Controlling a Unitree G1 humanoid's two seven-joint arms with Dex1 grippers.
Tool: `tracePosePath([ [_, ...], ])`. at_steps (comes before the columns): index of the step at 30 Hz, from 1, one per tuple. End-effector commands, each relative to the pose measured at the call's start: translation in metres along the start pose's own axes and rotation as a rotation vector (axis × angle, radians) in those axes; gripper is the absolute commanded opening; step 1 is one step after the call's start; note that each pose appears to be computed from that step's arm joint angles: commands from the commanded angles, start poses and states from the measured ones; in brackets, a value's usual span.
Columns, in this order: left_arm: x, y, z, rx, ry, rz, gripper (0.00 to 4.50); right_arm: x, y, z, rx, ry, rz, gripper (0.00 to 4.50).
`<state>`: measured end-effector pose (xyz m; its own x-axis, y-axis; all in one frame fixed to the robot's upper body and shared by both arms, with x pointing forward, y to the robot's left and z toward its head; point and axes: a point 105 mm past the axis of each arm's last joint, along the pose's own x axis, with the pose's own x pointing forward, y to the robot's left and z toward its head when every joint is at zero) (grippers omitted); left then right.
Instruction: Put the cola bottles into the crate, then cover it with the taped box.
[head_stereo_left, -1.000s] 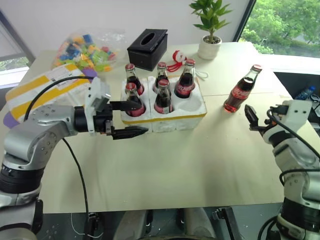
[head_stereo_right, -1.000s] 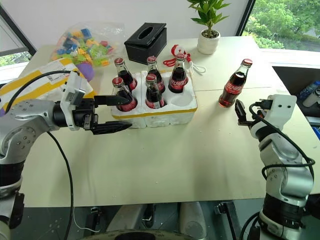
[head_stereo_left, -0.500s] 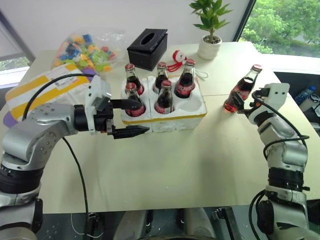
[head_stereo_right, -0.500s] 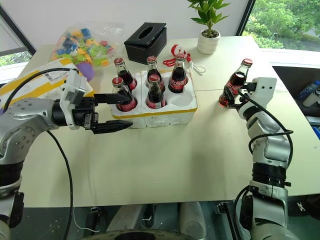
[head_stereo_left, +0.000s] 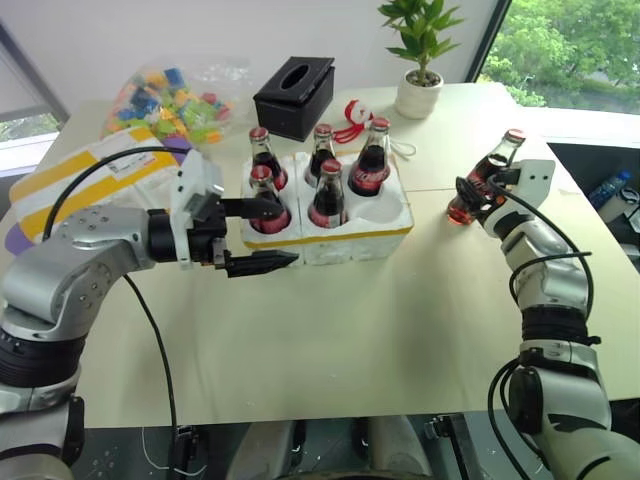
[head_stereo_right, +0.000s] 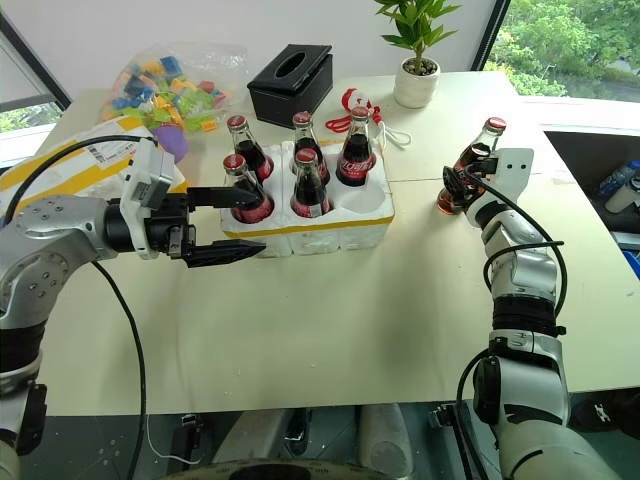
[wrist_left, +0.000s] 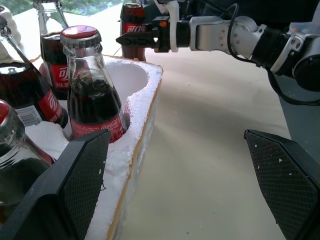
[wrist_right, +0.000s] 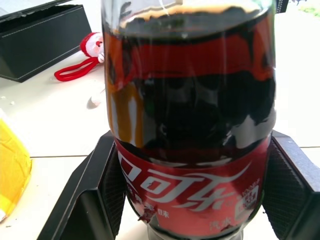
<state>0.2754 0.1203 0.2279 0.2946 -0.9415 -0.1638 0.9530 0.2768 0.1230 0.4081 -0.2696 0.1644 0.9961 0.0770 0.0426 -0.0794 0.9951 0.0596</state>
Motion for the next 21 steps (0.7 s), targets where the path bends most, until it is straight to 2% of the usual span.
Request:
tracePosePath([
  [1,-0.006,0.002,0.011,0.049,-0.019,0.024,4.50,-0.011,0.001,0.073,-0.049,-0.228,0.016,2.85],
  [4,-0.007,0.003,0.011,0.047,-0.018,0.026,4.50,-0.019,0.014,0.105,-0.035,-0.321,0.070,2.85],
  [7,-0.008,0.004,0.011,0.046,-0.017,0.029,4.50,-0.031,0.044,0.136,0.030,-0.396,0.205,2.85],
  [10,-0.008,0.005,0.011,0.047,-0.018,0.031,4.50,-0.043,0.081,0.147,0.098,-0.395,0.381,2.85],
  [15,-0.007,0.006,0.012,0.050,-0.020,0.031,4.50,-0.054,0.133,0.130,0.096,-0.303,0.579,2.85],
  [17,-0.007,0.007,0.011,0.051,-0.020,0.032,4.50,-0.054,0.145,0.120,0.134,-0.266,0.621,2.85],
  [21,-0.007,0.007,0.012,0.056,-0.019,0.032,4.50,-0.050,0.155,0.102,0.080,-0.203,0.658,2.85],
])
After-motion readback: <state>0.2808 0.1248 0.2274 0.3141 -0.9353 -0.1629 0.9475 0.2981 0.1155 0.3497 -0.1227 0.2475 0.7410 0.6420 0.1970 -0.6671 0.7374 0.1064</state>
